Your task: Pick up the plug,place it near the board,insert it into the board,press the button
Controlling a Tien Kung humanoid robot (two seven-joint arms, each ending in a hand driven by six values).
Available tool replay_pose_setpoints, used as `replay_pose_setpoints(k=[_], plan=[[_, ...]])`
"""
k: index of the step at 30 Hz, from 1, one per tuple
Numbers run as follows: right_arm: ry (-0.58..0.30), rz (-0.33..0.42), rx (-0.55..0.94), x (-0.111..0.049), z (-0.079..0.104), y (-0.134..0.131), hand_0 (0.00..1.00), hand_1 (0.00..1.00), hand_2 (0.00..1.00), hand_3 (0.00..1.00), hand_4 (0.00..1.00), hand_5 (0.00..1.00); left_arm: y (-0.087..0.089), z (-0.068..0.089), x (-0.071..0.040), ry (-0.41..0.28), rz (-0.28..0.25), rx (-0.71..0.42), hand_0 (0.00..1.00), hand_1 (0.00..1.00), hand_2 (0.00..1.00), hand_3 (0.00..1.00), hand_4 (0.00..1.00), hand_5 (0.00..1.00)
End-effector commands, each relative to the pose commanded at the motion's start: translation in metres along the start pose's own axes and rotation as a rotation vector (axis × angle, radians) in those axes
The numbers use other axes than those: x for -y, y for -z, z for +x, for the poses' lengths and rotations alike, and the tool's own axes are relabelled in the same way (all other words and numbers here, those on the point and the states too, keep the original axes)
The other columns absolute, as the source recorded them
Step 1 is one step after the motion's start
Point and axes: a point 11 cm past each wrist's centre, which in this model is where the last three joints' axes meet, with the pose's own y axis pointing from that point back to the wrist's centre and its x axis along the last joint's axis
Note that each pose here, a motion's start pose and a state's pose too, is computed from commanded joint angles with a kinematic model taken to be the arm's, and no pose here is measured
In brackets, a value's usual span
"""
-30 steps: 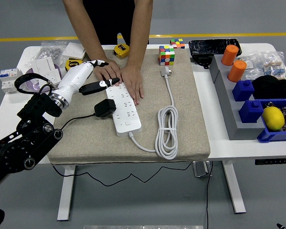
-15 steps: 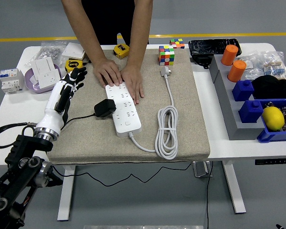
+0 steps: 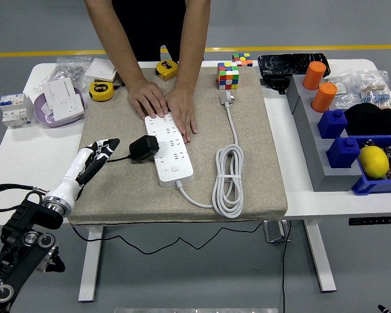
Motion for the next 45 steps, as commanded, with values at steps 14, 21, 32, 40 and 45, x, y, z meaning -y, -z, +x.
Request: replay_pose_setpoints(k=[14,21,32,40,45], plan=[[0.000,0.003,-0.009,0.000,0.001,0.002,0.998,0.857,0.795,0.811,0.998,0.996,-0.026,-0.019,0.009,0.101,-0.032,0.092,0.984,0.948,0.888,0.856,0.998,0.998],[-0.001,0.001,-0.013,0.000,0.001,0.001,0.998,0.856,0.794,0.811,0.998,0.995,-0.030,-0.027,0.010,0.163,-0.015,0.104,0.994,0.961,0.897,0.858,0.998,0.998],[-0.002,0.001,-0.017,0.000,0.002,0.001,0.998,0.852,0.793,0.809,0.998,0.994,-0.043,-0.031,0.017,0.176,-0.039,0.133,0.998,0.971,0.908,0.863,0.998,0.998],[-0.005,0.005,-0.014,0.000,0.003,0.004,0.998,0.851,0.792,0.809,0.998,0.993,-0.054,-0.029,0.023,0.178,-0.059,0.191,0.998,0.969,0.905,0.860,0.998,0.998],[-0.005,0.006,-0.013,0.000,0.004,0.005,0.998,0.851,0.792,0.808,0.998,0.992,-0.058,-0.031,0.026,0.188,-0.061,0.234,0.998,0.967,0.903,0.859,0.998,0.998]])
